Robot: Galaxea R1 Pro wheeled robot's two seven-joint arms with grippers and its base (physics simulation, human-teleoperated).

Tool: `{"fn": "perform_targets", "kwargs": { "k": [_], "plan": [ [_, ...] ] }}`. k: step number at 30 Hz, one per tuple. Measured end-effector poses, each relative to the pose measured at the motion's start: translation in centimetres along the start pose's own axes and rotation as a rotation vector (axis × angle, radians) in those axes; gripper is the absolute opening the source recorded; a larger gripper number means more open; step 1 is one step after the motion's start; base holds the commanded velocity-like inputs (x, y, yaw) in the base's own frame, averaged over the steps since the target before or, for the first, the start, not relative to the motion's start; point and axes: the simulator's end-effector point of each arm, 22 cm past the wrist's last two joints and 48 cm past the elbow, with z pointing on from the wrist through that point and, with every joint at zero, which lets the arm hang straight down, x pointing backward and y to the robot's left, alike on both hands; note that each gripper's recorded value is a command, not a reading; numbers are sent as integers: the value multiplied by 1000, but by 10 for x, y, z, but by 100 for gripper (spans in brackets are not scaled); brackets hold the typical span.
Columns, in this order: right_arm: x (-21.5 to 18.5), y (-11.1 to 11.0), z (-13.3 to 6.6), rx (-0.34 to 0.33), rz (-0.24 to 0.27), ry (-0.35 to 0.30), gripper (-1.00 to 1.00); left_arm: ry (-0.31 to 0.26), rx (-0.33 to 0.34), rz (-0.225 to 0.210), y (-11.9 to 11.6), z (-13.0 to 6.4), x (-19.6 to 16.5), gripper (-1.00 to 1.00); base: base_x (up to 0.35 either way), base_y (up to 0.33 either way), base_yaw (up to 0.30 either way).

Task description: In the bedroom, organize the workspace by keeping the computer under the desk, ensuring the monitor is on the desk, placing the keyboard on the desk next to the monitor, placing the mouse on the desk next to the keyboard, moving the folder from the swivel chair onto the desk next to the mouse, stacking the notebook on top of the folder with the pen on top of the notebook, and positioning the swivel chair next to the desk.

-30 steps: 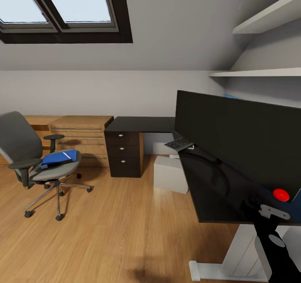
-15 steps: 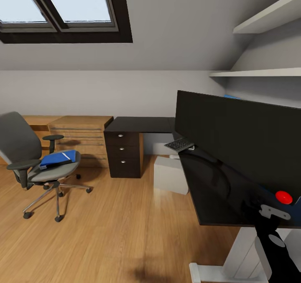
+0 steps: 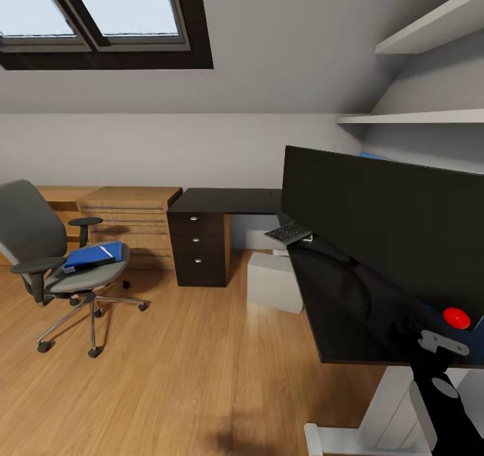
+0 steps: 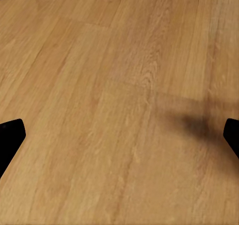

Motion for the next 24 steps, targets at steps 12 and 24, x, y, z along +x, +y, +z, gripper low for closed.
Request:
{"fn": "perform_targets", "kwargs": {
  "k": [12,24],
  "plan": [
    [0,0,0,1,0,0,100,-1,0,0,0,0,0,100,0,0,0],
    [0,0,0,1,0,0,100,-1,1,1,0,0,0,100,118,0,0]
  ]
}}
